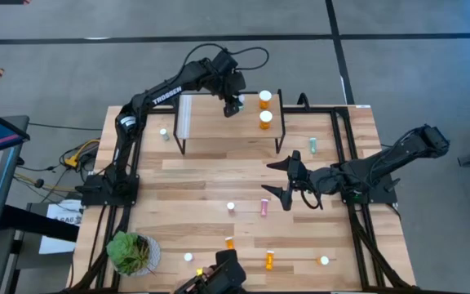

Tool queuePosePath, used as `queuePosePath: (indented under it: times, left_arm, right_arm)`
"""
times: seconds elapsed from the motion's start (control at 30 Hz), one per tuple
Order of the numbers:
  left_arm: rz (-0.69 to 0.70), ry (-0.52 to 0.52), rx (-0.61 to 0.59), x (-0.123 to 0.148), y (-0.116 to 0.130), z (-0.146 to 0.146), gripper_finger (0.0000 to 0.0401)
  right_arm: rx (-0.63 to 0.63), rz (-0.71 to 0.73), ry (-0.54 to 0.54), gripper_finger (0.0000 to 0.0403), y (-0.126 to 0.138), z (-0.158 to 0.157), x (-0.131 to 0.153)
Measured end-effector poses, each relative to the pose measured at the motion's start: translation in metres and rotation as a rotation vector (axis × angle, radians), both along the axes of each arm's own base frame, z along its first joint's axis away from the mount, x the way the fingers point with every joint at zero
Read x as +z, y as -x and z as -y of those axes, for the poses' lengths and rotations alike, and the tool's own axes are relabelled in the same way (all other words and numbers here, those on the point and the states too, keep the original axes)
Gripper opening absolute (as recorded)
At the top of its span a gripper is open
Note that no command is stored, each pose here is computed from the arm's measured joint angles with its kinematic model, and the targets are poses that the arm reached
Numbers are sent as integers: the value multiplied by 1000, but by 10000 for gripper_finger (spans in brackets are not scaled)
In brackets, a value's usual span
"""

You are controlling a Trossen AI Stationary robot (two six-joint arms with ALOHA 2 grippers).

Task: Pick and place medicine bottles onto shelf by color
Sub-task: Put the bottom middle small blue pill bottle on the shelf, then put the left small blue pill bottle on the shelf aligned with the other small blue pill bottle

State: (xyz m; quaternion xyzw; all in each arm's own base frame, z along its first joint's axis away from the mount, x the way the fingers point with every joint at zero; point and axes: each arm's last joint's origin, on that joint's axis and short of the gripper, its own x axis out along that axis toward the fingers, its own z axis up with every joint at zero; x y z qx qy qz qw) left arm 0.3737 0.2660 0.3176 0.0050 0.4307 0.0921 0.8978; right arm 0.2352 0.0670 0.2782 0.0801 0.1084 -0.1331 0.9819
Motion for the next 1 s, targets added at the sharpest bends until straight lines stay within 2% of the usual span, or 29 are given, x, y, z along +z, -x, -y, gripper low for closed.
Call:
queuePosePath:
  times: [0.3, 0.43, 0.67, 0.8, 0.9, 1.0]
  left_arm:
    - [-43, 16, 17, 10, 8, 11, 188]
    - [-58, -14, 32, 29, 22, 20, 188]
    - [-4, -48, 58, 78, 57, 43, 188]
    - [-20, -39, 81, 106, 92, 61, 188]
    - [-39, -11, 121, 115, 118, 72, 187]
    - [-51, 16, 156, 114, 138, 83, 187]
  right_arm:
    - [3, -14, -4, 364, 1, -1, -2]
    - [-2, -23, -22, 364, 1, -1, -3]
    - [-6, -30, -20, 364, 1, 0, -4]
    - [-4, -40, -16, 364, 1, 0, -5]
    - [-3, -42, -14, 364, 2, 0, -5]
    - [-9, -45, -6, 364, 1, 1, -5]
